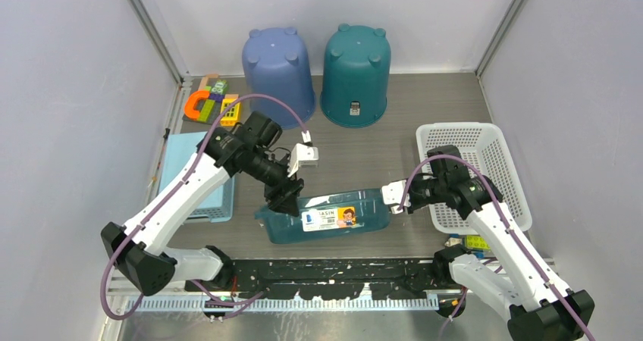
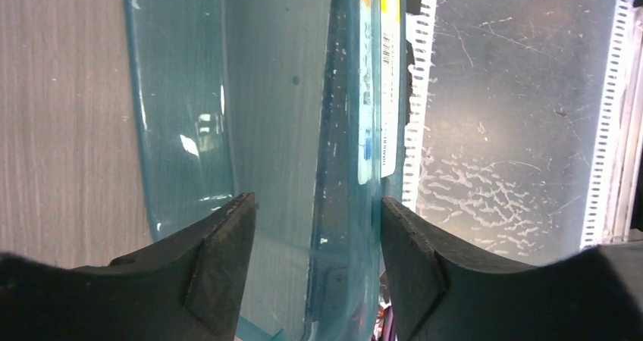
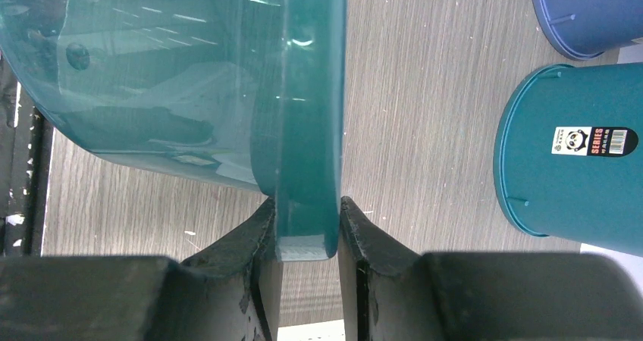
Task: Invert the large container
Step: Turn the container upside down at the center of the board.
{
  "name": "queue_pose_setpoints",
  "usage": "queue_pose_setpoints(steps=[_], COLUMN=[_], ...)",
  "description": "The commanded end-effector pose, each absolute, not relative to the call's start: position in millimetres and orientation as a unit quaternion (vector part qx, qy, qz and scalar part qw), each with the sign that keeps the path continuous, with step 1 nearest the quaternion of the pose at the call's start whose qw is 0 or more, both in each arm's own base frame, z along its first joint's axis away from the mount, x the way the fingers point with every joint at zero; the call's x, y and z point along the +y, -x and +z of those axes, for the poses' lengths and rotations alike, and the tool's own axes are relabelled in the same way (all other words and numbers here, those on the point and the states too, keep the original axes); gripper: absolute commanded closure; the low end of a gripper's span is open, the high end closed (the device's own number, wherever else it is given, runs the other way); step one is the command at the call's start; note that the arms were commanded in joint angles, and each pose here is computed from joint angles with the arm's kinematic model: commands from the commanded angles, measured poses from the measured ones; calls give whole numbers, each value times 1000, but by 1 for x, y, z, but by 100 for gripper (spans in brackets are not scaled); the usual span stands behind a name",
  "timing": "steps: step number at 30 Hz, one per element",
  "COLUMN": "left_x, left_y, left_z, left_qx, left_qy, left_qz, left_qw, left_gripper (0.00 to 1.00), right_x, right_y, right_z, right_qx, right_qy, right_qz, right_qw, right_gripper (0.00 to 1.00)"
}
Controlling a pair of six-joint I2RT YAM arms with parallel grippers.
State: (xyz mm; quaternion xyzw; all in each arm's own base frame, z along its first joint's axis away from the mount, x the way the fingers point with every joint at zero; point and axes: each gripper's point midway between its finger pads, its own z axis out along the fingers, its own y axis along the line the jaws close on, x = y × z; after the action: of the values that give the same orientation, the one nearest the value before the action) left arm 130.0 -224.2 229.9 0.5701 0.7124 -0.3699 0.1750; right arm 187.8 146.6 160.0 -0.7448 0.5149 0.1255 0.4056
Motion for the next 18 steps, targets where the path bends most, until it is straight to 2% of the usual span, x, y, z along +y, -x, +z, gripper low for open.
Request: queue_pose_setpoints(steps=[1, 7, 12, 18], left_x=[-229, -229, -225, -211], left_y=[-145, -156, -174, -197], left_z=[242, 257, 284, 306], left_qx=[704, 703, 700, 703], left_qy=[-569, -559, -539, -504], left_qz=[-357, -340, -303, -241], left_qw=[231, 279, 357, 441], left_gripper=[36, 26, 17, 13], right_x=[157, 158, 159, 161], right_y=[-180, -178, -177, -176], right_z=[172, 171, 172, 171], right_qx=[492, 495, 499, 506], right_qy=[745, 742, 738, 732], right_qz=[148, 156, 162, 174], right_qw=[426, 425, 425, 422], right_gripper=[93, 98, 99, 99])
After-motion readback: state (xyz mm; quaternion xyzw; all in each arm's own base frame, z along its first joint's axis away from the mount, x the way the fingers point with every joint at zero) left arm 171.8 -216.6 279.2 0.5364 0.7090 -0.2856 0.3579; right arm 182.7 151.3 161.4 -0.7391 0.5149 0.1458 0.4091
